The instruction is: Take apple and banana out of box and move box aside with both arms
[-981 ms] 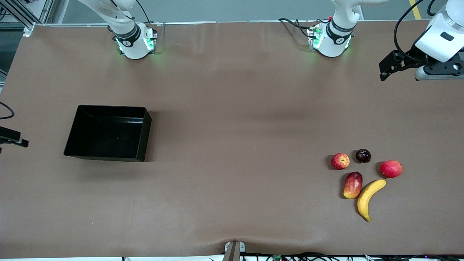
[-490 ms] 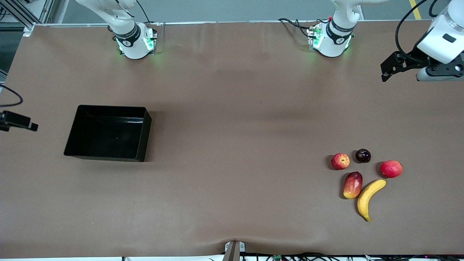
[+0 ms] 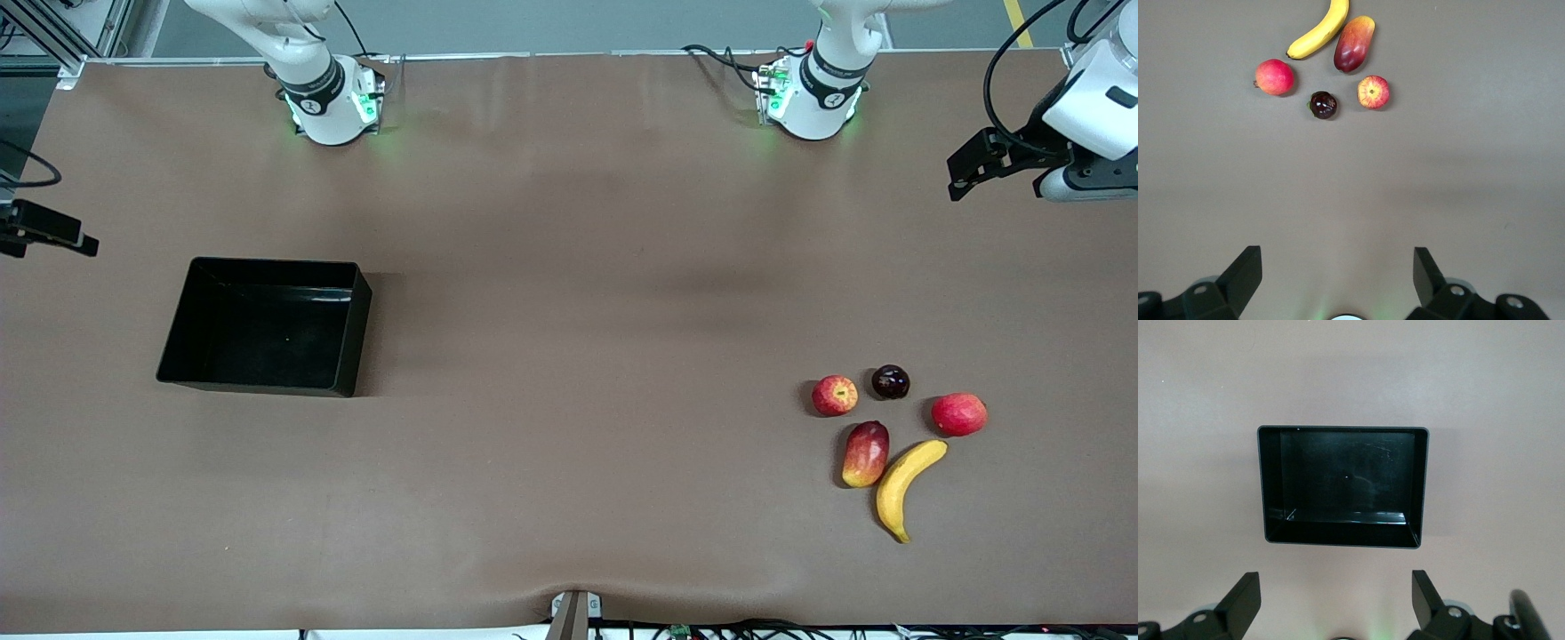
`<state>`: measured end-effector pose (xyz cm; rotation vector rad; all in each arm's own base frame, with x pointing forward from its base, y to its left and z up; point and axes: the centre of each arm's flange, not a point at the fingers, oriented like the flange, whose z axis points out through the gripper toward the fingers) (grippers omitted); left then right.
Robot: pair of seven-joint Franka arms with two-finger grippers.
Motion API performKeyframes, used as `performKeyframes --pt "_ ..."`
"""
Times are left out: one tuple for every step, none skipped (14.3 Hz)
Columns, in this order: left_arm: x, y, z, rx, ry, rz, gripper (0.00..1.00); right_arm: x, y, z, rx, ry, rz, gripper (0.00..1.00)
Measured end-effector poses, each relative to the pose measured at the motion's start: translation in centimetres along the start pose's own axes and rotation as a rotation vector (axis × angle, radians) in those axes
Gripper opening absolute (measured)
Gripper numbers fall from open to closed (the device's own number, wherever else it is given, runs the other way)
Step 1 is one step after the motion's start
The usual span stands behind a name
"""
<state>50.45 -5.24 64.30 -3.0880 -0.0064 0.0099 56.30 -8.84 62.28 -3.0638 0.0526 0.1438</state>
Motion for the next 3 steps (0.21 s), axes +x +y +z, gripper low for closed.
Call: performKeyframes --pt "0.0 0.0 0.0 0.0 0.0 0.0 1.0 -0.3 0.3 -0.7 -0.008 0.014 0.006 1.0" --pt "0.0 0.0 0.0 0.0 0.001 0.0 1.0 -0.6 0.6 -1.4 -0.016 0.027 0.011 1.0" --pt "0.0 0.0 0.0 0.0 0.001 0.0 1.0 -0.8 0.6 -1.8 -0.027 0.033 0.012 1.0"
